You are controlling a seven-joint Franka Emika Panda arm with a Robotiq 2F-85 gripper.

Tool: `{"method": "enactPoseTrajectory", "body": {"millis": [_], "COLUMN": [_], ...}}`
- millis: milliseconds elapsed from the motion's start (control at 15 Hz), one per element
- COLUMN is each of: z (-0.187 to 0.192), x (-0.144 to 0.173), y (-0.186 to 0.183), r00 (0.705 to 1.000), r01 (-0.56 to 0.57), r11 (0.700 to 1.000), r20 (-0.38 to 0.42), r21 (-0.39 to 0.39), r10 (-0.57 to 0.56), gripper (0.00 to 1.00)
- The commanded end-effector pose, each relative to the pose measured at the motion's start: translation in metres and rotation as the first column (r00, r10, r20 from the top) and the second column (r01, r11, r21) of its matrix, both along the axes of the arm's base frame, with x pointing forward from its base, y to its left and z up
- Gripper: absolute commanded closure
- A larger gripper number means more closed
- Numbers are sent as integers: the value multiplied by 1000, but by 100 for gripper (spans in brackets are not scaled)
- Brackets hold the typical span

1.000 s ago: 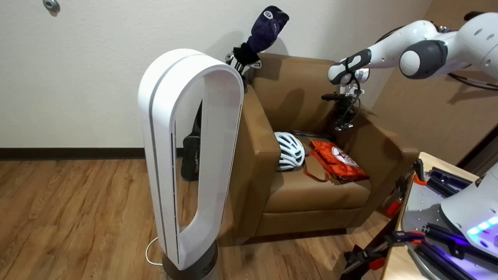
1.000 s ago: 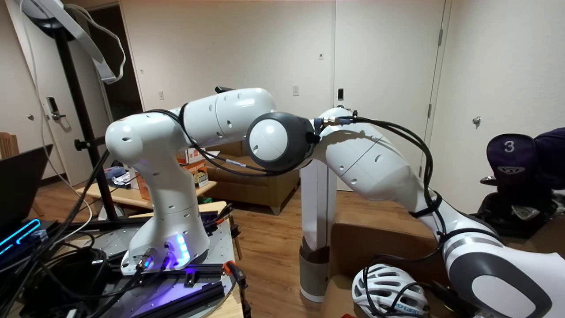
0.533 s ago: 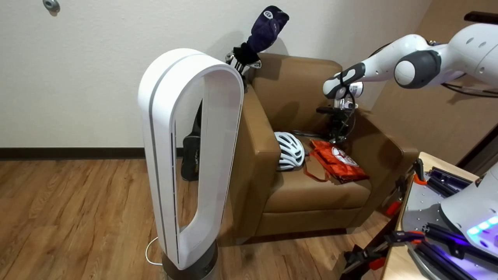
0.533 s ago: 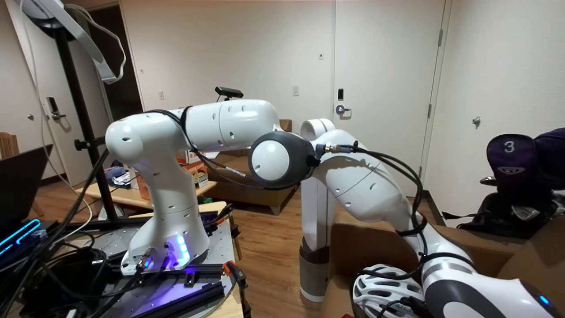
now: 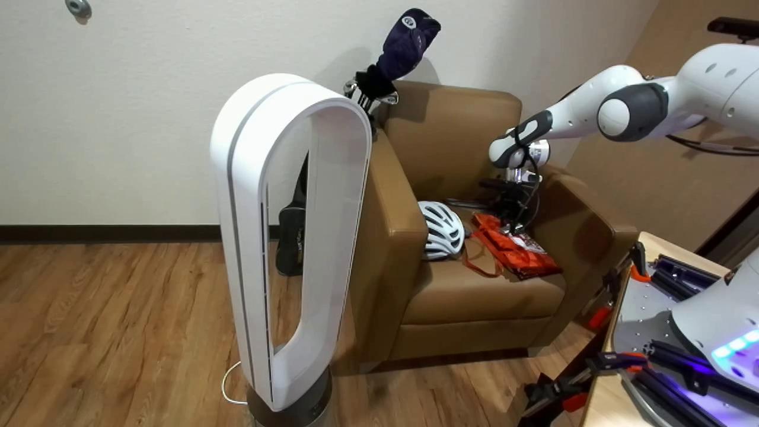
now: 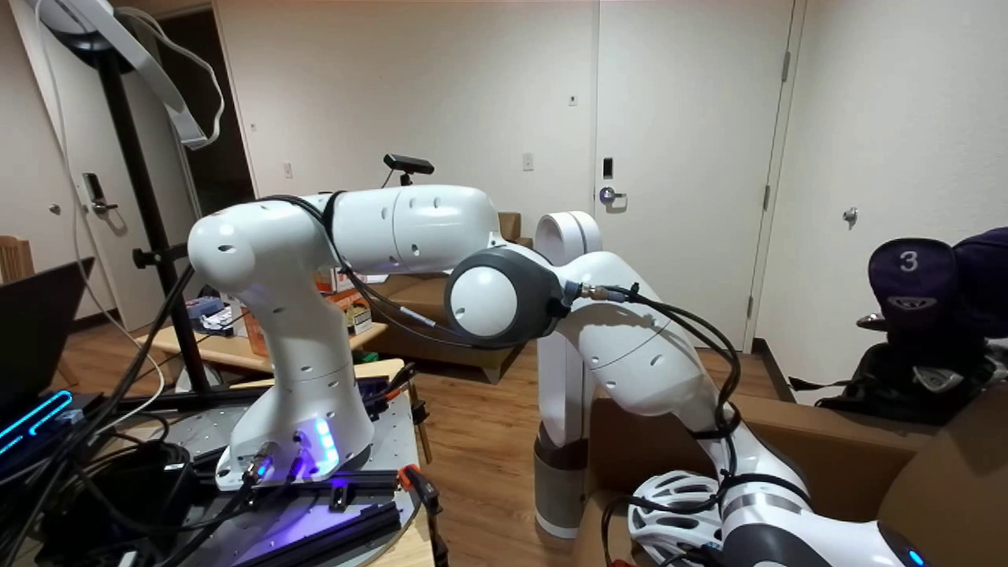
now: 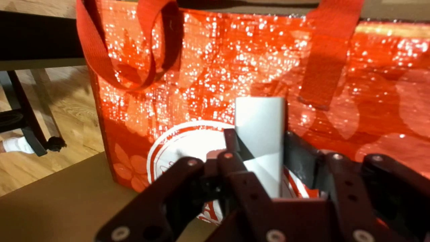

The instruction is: Pick up the grey object from the right armrest and place it on top of the red bag on the sofa

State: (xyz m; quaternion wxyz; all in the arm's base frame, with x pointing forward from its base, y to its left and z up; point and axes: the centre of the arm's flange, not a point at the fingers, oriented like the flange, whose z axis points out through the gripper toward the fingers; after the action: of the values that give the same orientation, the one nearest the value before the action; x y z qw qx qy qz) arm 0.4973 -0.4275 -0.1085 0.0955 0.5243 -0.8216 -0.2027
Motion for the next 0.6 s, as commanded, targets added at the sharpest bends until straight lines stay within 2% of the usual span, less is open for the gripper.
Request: {"method": "enactPoseTrajectory", "body": {"millis": [0, 133, 200, 267, 533], "z": [-16, -21, -23, -22, -6], "x": [6, 2, 0, -2, -10], "y": [-4, -8, -8, -8, -10], "r00": [1000, 1000, 999, 998, 998], "r01": [-19, 5, 12, 18, 40], "r11": [1000, 1000, 1000, 999, 998], "r20": [0, -29, -48, -53, -39], "r21": [10, 15, 24, 31, 41], "r10": [19, -5, -11, -16, -39], "gripper": [88, 88, 59, 37, 12]}}
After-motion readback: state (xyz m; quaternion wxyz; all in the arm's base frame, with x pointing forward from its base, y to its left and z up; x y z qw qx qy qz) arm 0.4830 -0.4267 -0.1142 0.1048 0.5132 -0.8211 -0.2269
